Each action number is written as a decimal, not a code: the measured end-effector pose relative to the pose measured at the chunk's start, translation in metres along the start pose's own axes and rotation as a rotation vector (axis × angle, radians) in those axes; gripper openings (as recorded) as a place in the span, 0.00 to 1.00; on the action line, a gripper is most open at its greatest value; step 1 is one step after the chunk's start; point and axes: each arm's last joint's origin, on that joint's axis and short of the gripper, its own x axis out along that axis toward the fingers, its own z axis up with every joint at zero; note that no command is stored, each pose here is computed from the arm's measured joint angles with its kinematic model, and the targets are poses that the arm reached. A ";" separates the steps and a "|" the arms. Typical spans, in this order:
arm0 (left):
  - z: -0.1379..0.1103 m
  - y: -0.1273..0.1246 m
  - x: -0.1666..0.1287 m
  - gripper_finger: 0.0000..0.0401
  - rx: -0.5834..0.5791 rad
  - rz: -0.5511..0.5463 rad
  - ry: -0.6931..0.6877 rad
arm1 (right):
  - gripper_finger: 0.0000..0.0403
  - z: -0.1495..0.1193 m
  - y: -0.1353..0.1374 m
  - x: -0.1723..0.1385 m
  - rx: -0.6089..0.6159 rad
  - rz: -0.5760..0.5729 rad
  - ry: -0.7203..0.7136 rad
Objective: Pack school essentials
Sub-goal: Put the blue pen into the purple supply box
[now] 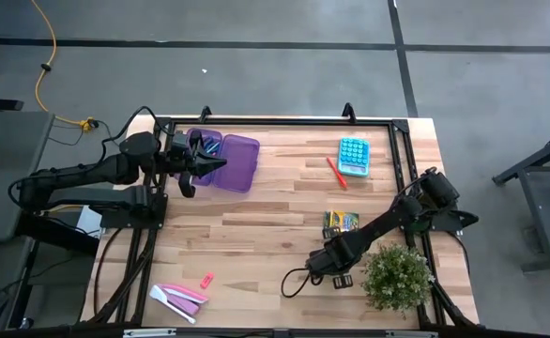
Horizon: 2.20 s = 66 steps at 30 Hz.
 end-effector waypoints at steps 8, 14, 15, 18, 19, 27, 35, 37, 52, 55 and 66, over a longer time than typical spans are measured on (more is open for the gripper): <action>0.000 0.000 0.000 0.00 0.000 0.001 0.000 | 0.08 0.000 -0.001 0.001 0.001 -0.001 0.007; 0.000 0.000 0.000 0.00 0.000 0.001 -0.001 | 0.04 -0.001 -0.001 -0.005 -0.056 0.005 -0.012; 0.000 0.000 0.000 0.00 0.000 0.002 -0.001 | 0.04 -0.001 -0.002 -0.008 -0.066 0.001 -0.024; 0.000 0.000 0.000 0.00 0.000 0.001 -0.001 | 0.02 -0.004 -0.009 -0.026 -0.055 0.001 -0.078; 0.000 0.000 0.000 0.00 0.000 0.002 -0.001 | 0.01 -0.004 -0.012 -0.037 -0.046 0.011 -0.114; 0.000 0.000 0.000 0.00 0.001 0.004 -0.003 | 0.01 -0.023 -0.042 -0.084 0.185 0.154 -0.574; 0.000 0.000 0.000 0.00 0.003 0.003 -0.003 | 0.00 -0.041 -0.093 -0.102 0.539 0.082 -1.197; 0.000 0.000 0.000 0.00 0.003 0.004 -0.002 | 0.00 -0.038 -0.108 -0.113 0.549 0.039 -1.307; -0.008 0.006 0.015 0.00 0.045 0.018 0.055 | 0.00 -0.024 -0.168 -0.213 0.288 -0.168 -1.506; -0.010 0.007 0.017 0.00 0.043 0.022 0.067 | 0.00 -0.024 -0.168 -0.213 0.288 -0.167 -1.505; -0.007 0.006 0.017 0.00 0.049 0.011 0.036 | 0.00 -0.024 -0.168 -0.210 0.305 -0.152 -1.490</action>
